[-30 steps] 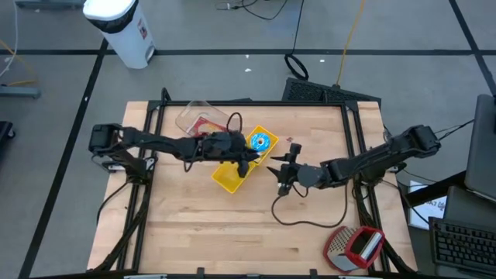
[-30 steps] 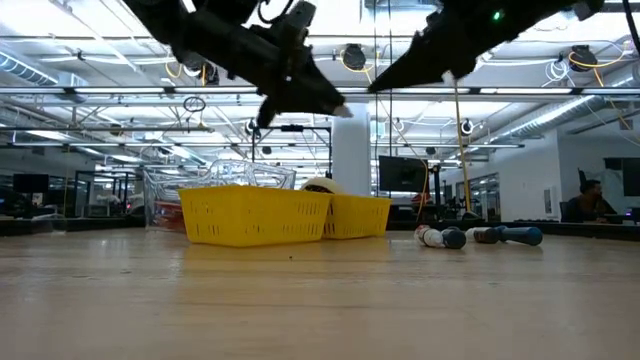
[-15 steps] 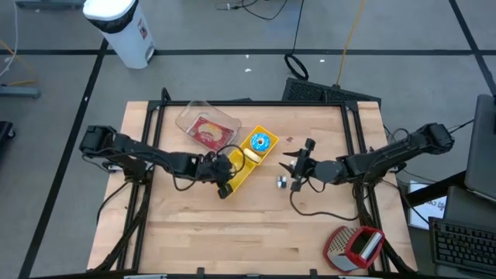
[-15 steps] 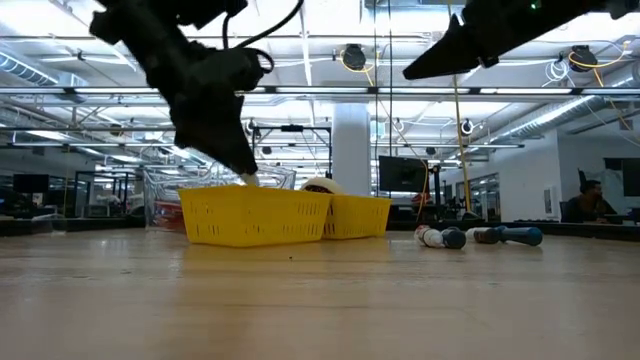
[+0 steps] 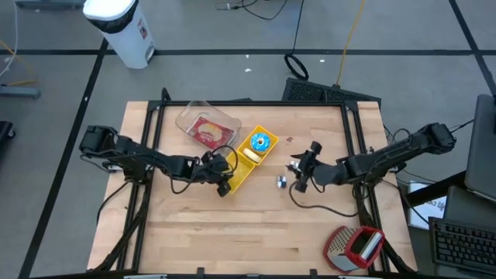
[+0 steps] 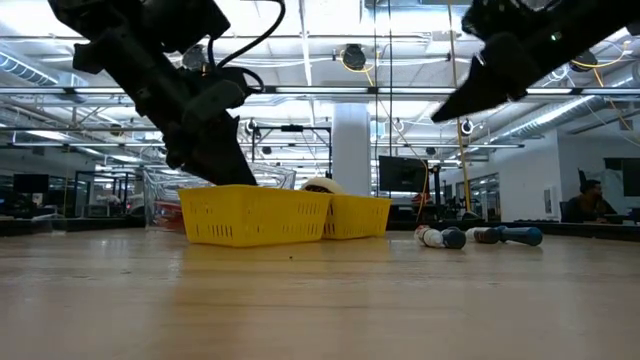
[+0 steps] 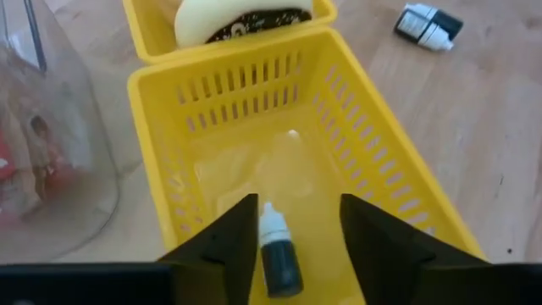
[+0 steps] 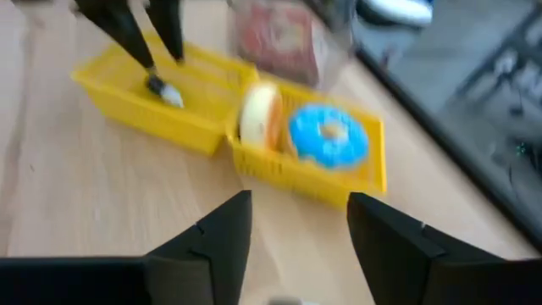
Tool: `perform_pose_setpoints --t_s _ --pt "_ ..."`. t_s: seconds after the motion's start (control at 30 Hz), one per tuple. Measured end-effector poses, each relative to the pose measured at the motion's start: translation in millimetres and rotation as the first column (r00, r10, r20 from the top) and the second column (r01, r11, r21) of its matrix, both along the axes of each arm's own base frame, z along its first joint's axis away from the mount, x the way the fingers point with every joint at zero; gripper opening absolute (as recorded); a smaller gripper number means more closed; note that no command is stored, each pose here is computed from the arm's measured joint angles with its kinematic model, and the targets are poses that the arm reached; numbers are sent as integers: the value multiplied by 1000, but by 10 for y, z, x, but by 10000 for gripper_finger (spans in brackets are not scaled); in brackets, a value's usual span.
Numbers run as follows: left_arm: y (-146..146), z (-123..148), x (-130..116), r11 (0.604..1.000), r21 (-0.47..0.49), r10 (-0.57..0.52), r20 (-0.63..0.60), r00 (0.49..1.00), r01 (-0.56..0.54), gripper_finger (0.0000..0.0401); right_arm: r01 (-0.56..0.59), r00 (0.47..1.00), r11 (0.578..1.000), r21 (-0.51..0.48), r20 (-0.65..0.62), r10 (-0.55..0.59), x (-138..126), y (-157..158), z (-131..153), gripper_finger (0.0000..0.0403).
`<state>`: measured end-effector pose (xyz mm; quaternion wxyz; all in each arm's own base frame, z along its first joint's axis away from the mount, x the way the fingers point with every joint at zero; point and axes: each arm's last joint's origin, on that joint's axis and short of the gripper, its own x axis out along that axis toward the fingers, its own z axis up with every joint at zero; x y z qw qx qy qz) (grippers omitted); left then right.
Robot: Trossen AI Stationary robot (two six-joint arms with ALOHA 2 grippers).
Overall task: Pick & Place Food Item
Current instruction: Put the blue food coloring bottle into the bottom yellow bin
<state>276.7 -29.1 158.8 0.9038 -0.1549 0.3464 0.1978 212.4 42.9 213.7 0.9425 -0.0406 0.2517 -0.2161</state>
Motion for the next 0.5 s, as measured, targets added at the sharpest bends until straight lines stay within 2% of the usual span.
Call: perform_pose_setpoints --t_s 0.17,0.3,0.5 --pt "42 2 7 1000 -2 17 5 1000 -17 214 143 981 985 100 -145 -128 -155 -49 -172 221" --pt "53 5 10 1000 -5 22 9 1000 -22 234 301 937 929 216 -247 -246 -272 -114 -286 228" --pt "49 30 36 1000 -11 21 47 999 -21 238 352 902 862 365 -377 -209 -326 -175 -610 214"
